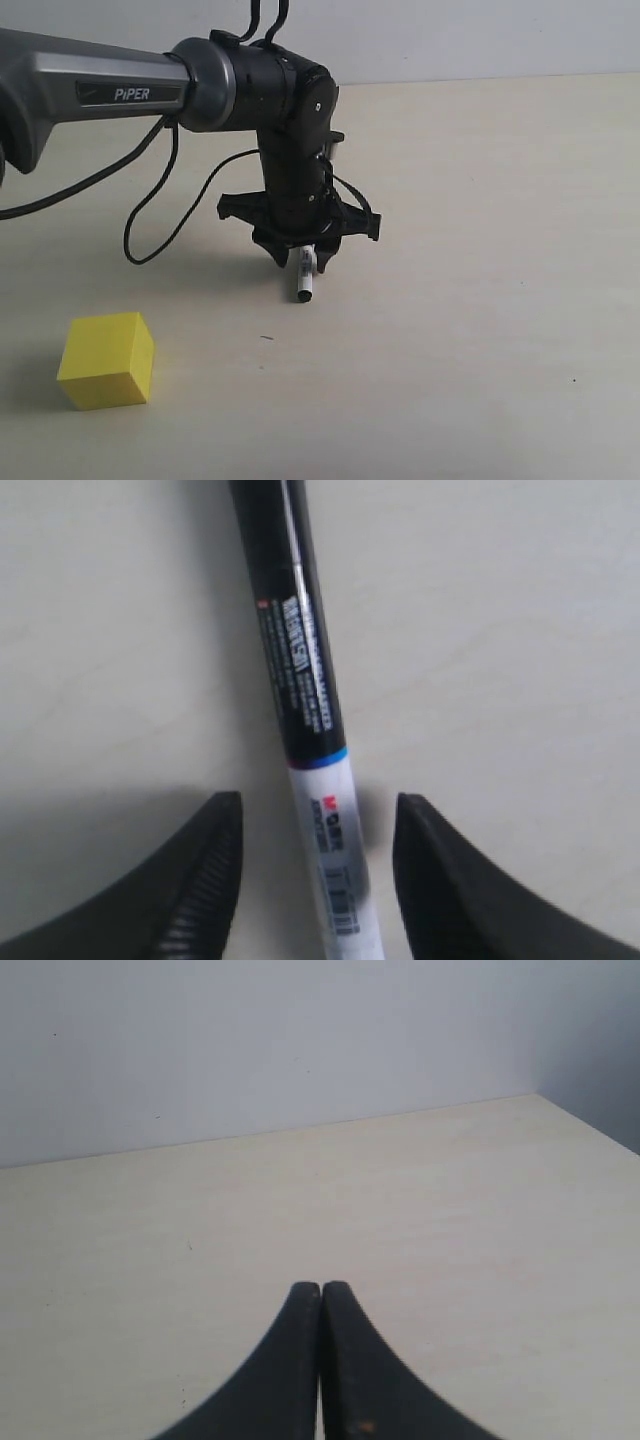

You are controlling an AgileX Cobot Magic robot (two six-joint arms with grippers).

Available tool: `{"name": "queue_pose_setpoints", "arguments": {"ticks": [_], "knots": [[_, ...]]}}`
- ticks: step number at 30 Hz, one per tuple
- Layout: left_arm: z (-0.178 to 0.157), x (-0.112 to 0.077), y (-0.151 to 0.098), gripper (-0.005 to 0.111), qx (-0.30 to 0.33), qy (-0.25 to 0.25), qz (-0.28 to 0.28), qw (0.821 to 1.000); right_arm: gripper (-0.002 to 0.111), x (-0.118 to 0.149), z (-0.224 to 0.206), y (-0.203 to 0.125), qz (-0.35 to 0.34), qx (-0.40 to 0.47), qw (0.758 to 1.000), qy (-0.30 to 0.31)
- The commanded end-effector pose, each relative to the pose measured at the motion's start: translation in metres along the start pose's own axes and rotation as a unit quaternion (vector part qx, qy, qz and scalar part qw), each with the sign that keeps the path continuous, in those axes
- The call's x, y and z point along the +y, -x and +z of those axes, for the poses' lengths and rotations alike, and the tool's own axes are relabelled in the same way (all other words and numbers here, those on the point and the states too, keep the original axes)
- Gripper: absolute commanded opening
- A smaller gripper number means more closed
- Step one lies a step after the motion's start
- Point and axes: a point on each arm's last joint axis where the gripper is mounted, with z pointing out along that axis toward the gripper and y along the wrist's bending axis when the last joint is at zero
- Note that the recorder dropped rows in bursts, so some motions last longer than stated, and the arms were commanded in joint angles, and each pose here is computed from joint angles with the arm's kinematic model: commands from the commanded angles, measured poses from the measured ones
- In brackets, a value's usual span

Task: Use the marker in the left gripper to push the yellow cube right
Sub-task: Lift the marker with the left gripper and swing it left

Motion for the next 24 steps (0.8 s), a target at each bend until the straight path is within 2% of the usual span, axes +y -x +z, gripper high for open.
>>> {"name": "queue_pose_setpoints", "arguments": {"ticks": [1,4,9,10,13,16,24], "knots": [[0.005,-0.001,0.000,0.045,0.003,-0.001,-0.003,1.000,0.000,-0.001,0.000,-0.001,0.000,-0.002,1.000,-0.003],[0.004,-0.002,0.000,0.036,0.003,-0.001,-0.003,1.000,0.000,-0.001,0.000,-0.001,0.000,-0.002,1.000,-0.003],[-0.003,-0.001,0.000,0.002,-0.001,-0.003,0.007,1.000,0.000,-0.001,0.000,-0.001,0.000,-0.002,1.000,-0.003],[-0.004,-0.001,0.000,0.000,-0.001,-0.003,0.013,1.000,0.000,-0.001,0.000,-0.001,0.000,-0.002,1.000,-0.003],[-0.016,-0.001,-0.002,0.000,-0.002,-0.005,0.024,1.000,0.000,-0.001,0.000,-0.001,0.000,-0.002,1.000,-0.003],[-0.035,-0.002,-0.005,0.000,-0.001,-0.020,0.060,0.998,0.000,-0.001,0.000,-0.001,0.000,-0.002,1.000,-0.003],[-0.121,0.006,-0.026,0.000,-0.021,-0.044,0.118,0.992,0.000,-0.001,0.000,-0.001,0.000,-0.002,1.000,-0.003]]}}
